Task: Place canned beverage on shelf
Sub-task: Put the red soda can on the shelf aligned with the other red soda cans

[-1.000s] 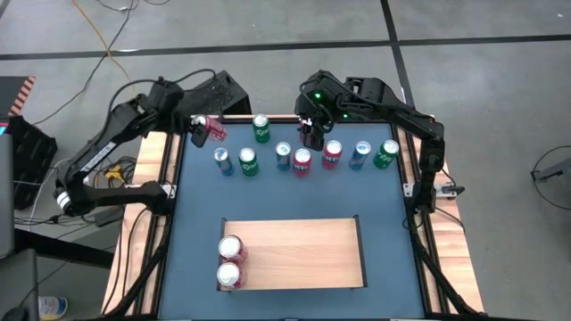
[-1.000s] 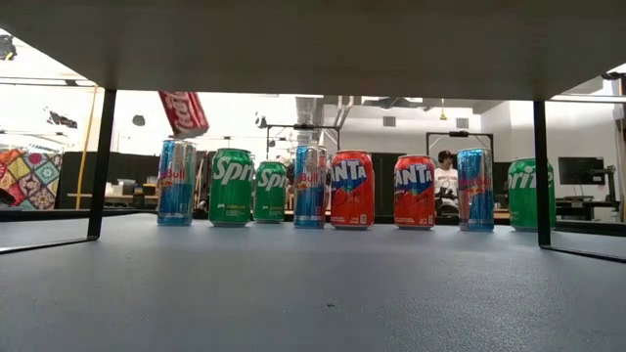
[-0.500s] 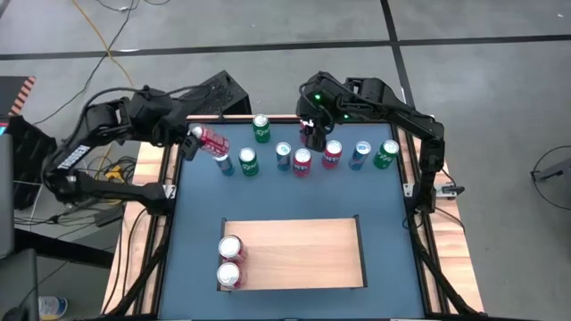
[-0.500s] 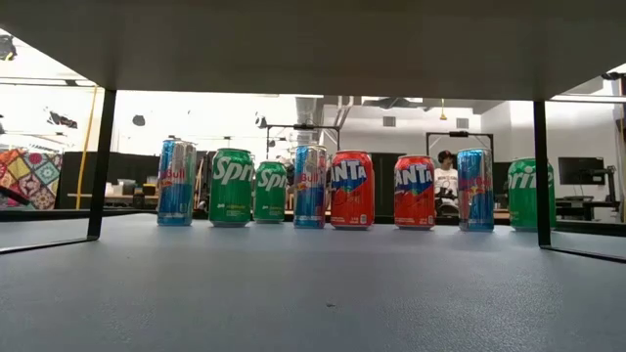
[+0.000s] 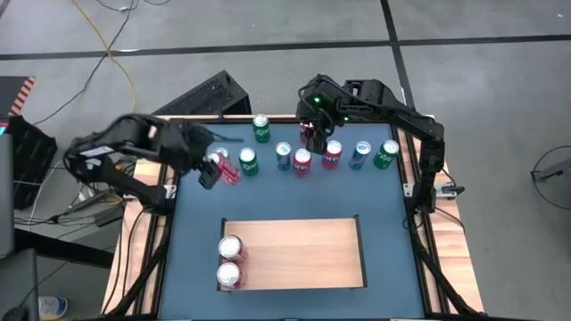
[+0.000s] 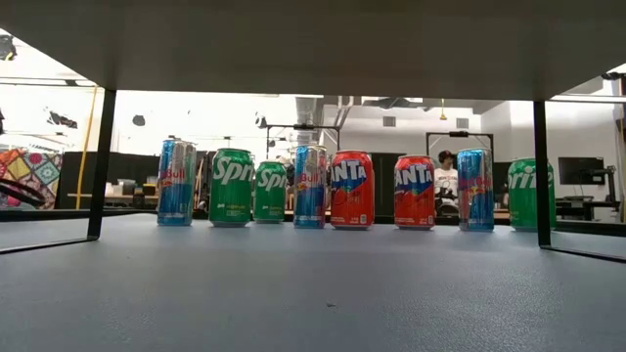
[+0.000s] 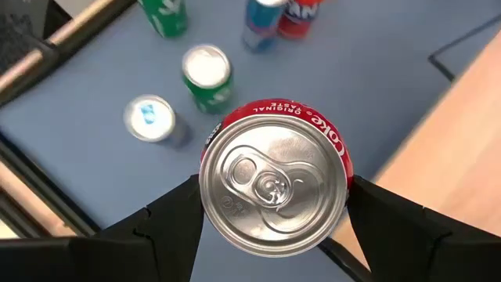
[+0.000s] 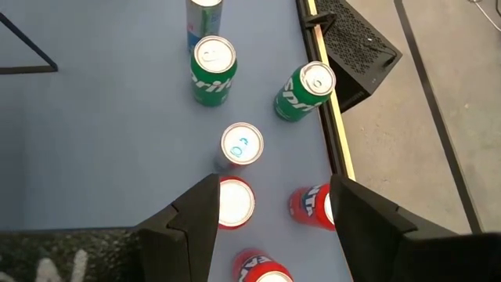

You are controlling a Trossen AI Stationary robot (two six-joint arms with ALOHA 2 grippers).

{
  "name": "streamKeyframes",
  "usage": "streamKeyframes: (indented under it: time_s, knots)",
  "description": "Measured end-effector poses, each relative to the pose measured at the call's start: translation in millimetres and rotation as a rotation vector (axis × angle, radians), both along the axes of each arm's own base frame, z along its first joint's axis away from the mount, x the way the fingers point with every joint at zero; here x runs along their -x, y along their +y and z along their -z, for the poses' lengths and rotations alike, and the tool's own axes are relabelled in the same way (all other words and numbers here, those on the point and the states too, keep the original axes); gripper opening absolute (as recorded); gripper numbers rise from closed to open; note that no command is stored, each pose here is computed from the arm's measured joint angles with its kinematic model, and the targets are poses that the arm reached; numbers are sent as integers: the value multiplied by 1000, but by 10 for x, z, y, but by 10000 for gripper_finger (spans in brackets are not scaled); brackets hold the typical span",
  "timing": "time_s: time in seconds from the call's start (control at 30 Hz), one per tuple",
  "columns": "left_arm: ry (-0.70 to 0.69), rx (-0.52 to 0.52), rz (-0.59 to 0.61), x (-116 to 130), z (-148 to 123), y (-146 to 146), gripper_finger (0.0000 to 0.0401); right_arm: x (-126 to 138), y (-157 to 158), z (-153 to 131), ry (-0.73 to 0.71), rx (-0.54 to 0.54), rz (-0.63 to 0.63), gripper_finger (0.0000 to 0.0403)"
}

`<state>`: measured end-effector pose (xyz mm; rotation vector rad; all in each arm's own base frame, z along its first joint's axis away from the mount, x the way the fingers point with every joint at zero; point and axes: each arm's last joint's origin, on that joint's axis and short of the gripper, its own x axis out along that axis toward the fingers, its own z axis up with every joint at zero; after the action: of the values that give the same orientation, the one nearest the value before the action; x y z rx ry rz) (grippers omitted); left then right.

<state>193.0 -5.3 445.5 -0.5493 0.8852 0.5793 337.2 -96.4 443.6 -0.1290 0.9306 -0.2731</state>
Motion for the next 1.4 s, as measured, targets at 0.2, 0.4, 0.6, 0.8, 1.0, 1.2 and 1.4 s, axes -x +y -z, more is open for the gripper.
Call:
streamKeyframes:
  time_s: [0.2, 0.4, 0.6, 0.8, 1.0, 1.2, 1.4]
  knots:
    - [49, 47, 29, -232, 143, -319, 266, 0, 0, 1, 0, 0, 0, 228]
    - [97, 68, 16, -387, 282, -566, 266, -1, 0, 1, 0, 0, 0, 228]
    - [121, 120, -2, -447, 369, -778, 266, -1, 0, 1, 0, 0, -1, 228]
    - [113, 134, -2, -479, 364, -901, 266, -1, 0, 1, 1, 0, -1, 228]
    - [101, 136, 27, -517, 276, -958, 266, -5, 17, 1, -9, -18, 17, 228]
    - [136, 125, 106, -642, 297, -1086, 266, -15, 51, 1, -21, -45, 41, 228]
    - [151, 113, 113, -672, 332, -1110, 266, -25, 90, 1, -25, -53, 34, 228]
